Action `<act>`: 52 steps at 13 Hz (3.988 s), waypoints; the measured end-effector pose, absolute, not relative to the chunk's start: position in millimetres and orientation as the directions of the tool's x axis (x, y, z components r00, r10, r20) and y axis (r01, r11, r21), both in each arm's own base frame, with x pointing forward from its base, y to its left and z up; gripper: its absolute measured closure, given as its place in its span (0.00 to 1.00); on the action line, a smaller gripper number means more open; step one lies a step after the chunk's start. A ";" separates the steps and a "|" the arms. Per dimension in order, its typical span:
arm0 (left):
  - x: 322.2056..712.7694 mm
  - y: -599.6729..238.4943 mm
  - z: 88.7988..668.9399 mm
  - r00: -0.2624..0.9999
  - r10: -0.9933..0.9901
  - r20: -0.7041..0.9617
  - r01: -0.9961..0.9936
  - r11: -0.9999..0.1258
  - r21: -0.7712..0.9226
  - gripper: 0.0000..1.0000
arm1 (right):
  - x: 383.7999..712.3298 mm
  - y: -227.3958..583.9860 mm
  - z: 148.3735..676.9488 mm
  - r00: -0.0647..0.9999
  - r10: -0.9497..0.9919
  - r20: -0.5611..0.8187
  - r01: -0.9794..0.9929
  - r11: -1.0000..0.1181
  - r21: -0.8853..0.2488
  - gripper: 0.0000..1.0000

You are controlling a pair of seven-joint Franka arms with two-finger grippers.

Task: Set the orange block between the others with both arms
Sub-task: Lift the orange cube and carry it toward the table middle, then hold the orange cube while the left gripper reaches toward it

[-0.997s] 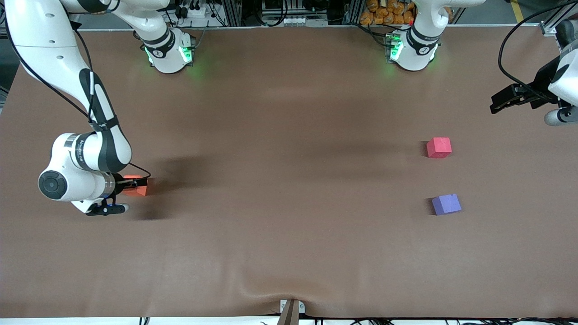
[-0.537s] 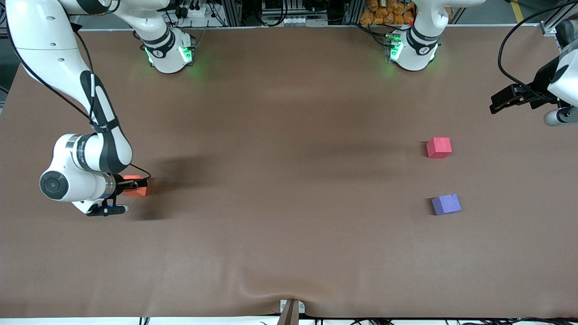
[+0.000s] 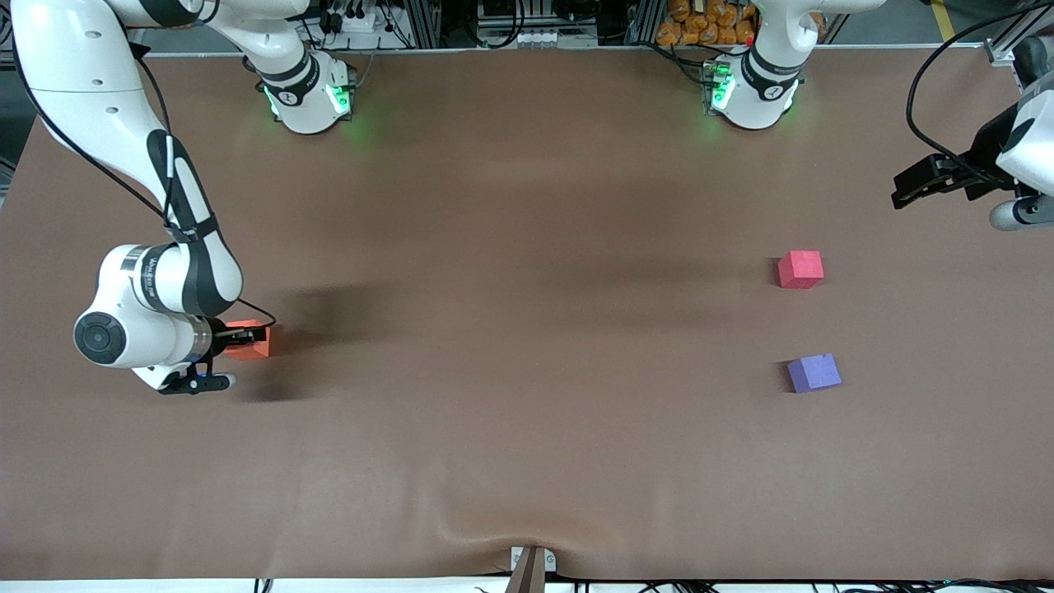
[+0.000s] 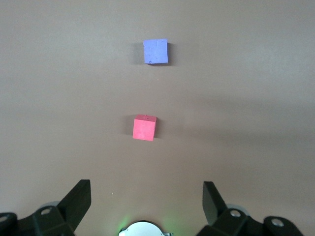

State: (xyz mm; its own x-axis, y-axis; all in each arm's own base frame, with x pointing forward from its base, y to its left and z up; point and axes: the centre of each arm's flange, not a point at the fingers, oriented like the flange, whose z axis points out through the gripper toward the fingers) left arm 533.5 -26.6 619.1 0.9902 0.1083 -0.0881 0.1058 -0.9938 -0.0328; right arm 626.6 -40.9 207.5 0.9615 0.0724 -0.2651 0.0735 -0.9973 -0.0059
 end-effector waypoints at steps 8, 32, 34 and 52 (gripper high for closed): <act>536.8 -26.5 617.7 0.991 0.109 -0.073 0.107 -0.994 -0.030 0.00 | 628.8 -31.7 211.2 0.964 0.064 -0.259 0.066 -0.998 0.001 0.53; 540.0 -22.6 611.8 0.991 0.111 -0.072 0.109 -0.994 -0.030 0.00 | 551.0 391.1 314.2 0.954 -0.134 -0.269 -0.114 -0.989 0.090 0.53; 540.1 -23.9 608.1 0.991 0.109 -0.076 0.107 -0.994 -0.031 0.00 | 525.5 431.2 321.3 0.954 -0.082 -0.287 -0.072 -0.996 0.046 0.53; 547.8 -37.3 589.4 0.992 0.084 -0.089 0.081 -0.996 -0.033 0.00 | 493.1 516.2 223.9 0.976 -0.107 -0.189 -0.120 -0.991 -0.059 0.48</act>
State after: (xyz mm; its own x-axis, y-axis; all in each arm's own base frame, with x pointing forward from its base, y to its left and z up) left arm 547.8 -37.3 589.4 0.9925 0.0837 -0.0893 0.0810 -0.9961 -0.0335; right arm 493.1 516.2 223.9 0.9760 -0.1074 -0.1894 -0.1205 -0.9910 -0.0589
